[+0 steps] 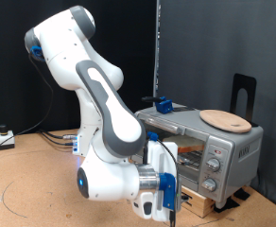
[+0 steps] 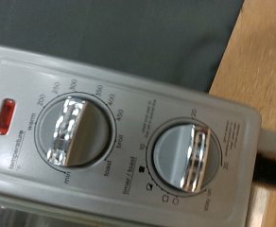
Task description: Make a piece of toast with the oven
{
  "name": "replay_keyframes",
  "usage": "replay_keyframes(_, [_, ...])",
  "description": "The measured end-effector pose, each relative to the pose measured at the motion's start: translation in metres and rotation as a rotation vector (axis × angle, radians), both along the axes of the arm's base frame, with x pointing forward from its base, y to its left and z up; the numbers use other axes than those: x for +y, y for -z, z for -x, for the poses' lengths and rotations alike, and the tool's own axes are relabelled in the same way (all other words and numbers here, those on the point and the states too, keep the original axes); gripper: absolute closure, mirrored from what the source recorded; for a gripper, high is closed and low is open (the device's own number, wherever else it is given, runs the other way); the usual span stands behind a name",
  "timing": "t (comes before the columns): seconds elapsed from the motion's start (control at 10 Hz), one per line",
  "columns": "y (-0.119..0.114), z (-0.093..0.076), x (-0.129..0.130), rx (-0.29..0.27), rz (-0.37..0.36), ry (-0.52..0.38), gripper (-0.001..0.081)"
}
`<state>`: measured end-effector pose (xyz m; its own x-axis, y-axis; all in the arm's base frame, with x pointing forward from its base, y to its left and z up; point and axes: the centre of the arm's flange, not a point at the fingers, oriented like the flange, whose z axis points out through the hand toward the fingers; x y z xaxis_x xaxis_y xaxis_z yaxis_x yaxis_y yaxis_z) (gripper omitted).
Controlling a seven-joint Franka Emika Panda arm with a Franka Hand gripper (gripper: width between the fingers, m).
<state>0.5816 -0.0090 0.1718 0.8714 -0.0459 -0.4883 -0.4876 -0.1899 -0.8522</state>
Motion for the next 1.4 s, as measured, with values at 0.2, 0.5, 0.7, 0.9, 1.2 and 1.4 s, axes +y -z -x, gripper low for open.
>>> replay_keyframes(0.2, [0.013,-0.017,0.002,0.063,0.005,-0.073,-0.0003])
replay_keyframes(0.5, [0.030,-0.029,0.006,0.058,-0.015,-0.120,-0.0003])
replay_keyframes(0.7, [0.039,-0.029,0.013,0.073,-0.022,-0.133,-0.0003])
replay_keyframes(0.9, [0.042,-0.025,0.027,0.082,-0.032,-0.169,-0.0003])
replay_keyframes(1.2, [0.044,-0.019,0.053,0.077,-0.039,-0.219,-0.0003])
replay_keyframes(1.4, [0.047,-0.017,0.068,0.075,-0.029,-0.231,-0.0003])
